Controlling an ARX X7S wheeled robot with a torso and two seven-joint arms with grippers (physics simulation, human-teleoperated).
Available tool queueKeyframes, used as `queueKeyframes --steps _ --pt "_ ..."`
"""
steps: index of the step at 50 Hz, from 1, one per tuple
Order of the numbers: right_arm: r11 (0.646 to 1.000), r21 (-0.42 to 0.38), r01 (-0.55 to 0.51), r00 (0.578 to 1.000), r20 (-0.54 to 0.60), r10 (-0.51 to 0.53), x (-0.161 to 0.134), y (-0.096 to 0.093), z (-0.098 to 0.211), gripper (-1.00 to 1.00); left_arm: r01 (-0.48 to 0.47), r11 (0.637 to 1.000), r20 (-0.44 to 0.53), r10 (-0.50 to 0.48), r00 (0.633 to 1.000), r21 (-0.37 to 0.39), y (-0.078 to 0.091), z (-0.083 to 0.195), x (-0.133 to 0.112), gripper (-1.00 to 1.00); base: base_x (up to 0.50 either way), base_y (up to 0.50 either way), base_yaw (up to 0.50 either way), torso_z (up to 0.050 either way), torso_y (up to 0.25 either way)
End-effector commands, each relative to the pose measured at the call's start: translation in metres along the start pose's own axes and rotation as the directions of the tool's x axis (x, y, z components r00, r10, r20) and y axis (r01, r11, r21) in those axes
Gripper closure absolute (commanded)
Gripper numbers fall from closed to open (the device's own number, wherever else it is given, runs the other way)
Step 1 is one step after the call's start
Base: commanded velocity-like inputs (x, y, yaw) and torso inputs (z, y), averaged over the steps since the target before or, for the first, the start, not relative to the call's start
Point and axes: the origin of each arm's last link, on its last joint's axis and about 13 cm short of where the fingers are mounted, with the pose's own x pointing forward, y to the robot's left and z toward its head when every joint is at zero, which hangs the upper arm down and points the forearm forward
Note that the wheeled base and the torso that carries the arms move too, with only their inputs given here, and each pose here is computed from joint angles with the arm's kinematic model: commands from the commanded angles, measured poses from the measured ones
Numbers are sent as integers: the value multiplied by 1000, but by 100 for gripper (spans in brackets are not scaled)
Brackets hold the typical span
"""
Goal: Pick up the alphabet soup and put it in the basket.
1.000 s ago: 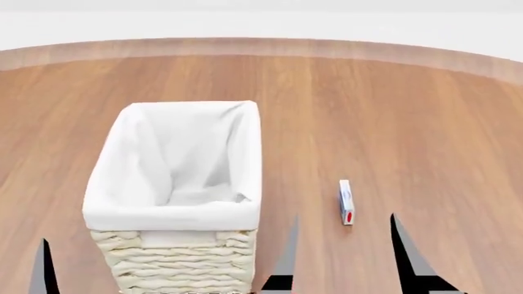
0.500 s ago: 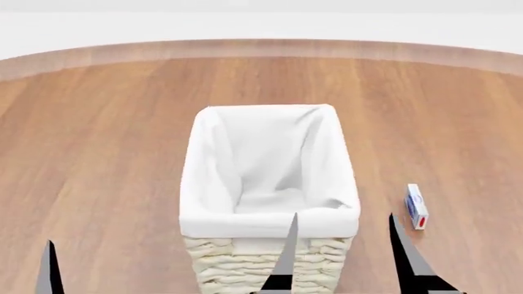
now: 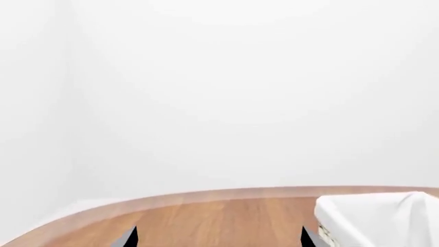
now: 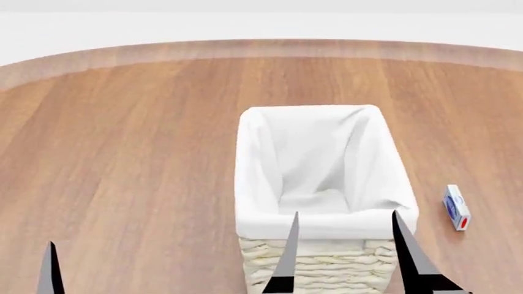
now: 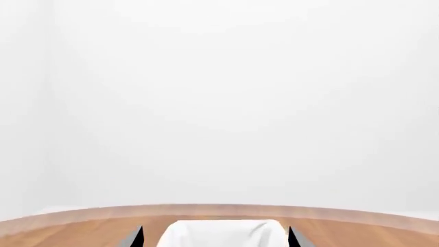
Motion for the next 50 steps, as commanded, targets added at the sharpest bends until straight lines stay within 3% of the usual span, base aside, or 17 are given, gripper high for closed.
queueKeyframes --steps 1,3,9,15,18,23,32,34,35,42,50 --pt "999 -32 18 999 -36 -19 -3 -25 -2 -100 -6 1000 -13 7 1000 14 0 -6 2 -100 0 0 0 0 0" --pt "1000 21 19 998 -61 -18 -3 -31 -4 -100 -8 1000 -18 8 1000 13 -1 -8 2 -100 0 0 0 0 0" --pt "996 -49 69 993 -96 -74 -14 -59 -7 -100 -12 1000 -28 12 1000 22 0 -11 3 -100 0 0 0 0 0" --pt "991 -110 81 990 -104 -93 -27 -74 -10 -100 -17 999 -30 18 999 30 1 -12 3 -100 0 0 0 0 0" --pt "992 -118 44 989 -136 -60 -41 -76 -22 -100 -19 999 -30 20 999 30 1 -13 3 -100 0 0 0 0 0" --pt "983 -173 69 982 -163 -98 -64 -79 -43 -100 -16 999 -34 17 999 33 0 -13 4 -100 0 0 0 0 0" --pt "980 -143 137 974 -158 -159 -96 -93 -51 -100 -12 999 -43 14 999 35 -2 -16 5 -100 0 0 0 0 0" --pt "982 -103 160 971 -164 -175 -102 -95 -55 -100 -9 999 -44 11 999 36 -2 -16 5 -100 0 0 0 0 0" --pt "977 -128 170 968 -167 -190 -107 -96 -61 -100 -9 999 -45 11 999 36 -2 -16 5 -100 0 0 0 0 0" --pt "970 -128 206 951 -207 -230 -118 -95 -84 -100 -12 999 -45 14 999 39 -2 -15 5 -100 0 0 0 0 0" --pt "952 -147 267 937 -193 -292 -121 -104 -84 -100 -14 999 -47 16 999 39 -2 -16 5 -100 0 0 0 0 0"
